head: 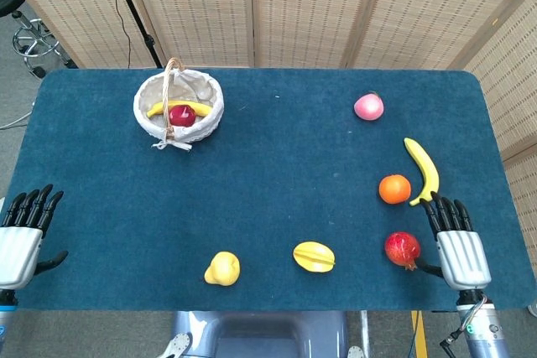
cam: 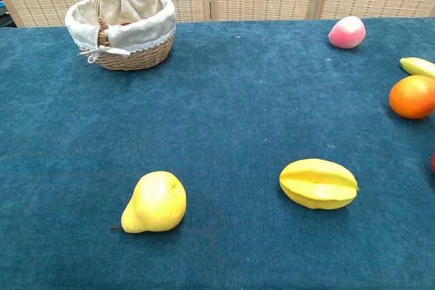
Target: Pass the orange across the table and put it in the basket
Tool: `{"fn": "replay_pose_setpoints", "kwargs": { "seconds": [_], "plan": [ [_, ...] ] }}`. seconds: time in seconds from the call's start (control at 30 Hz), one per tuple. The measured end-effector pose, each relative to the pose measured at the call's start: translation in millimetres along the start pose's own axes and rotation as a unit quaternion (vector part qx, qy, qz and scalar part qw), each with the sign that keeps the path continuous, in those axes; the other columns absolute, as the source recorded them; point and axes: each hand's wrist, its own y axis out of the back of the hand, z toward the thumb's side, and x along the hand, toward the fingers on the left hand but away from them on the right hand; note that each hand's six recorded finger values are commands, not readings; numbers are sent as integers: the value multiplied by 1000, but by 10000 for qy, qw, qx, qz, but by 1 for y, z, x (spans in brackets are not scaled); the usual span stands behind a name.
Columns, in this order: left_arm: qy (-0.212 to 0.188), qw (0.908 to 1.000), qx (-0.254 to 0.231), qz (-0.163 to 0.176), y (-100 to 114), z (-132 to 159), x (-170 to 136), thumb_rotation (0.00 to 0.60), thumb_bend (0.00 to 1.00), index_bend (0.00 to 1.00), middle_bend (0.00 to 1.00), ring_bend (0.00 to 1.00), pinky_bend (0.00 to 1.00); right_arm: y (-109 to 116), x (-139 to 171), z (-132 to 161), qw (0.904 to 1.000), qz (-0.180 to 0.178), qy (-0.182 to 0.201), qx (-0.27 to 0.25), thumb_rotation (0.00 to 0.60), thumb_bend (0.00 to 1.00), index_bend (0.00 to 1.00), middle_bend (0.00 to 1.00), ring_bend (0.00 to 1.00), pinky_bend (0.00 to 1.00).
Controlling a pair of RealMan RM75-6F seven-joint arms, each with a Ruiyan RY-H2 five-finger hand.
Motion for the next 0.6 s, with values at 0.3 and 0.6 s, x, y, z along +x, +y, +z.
{"fn": "replay_pose_setpoints", "kwargs": {
  "seconds": [0.3, 0.6],
  "plan": [
    [-20, 10000, -11, -30, -1, 1, 0, 600, 0, 0, 0, 0, 59, -12, -26, 15, 9993, 241, 248, -117, 600, 0, 62, 0, 0, 0],
    [-31, 10000, 5, -69, -3, 2, 0, 600, 0, 0, 0, 0, 60, -31, -89, 11, 9978, 583, 281, -129, 600, 0, 79, 0, 0, 0]
  ]
}}
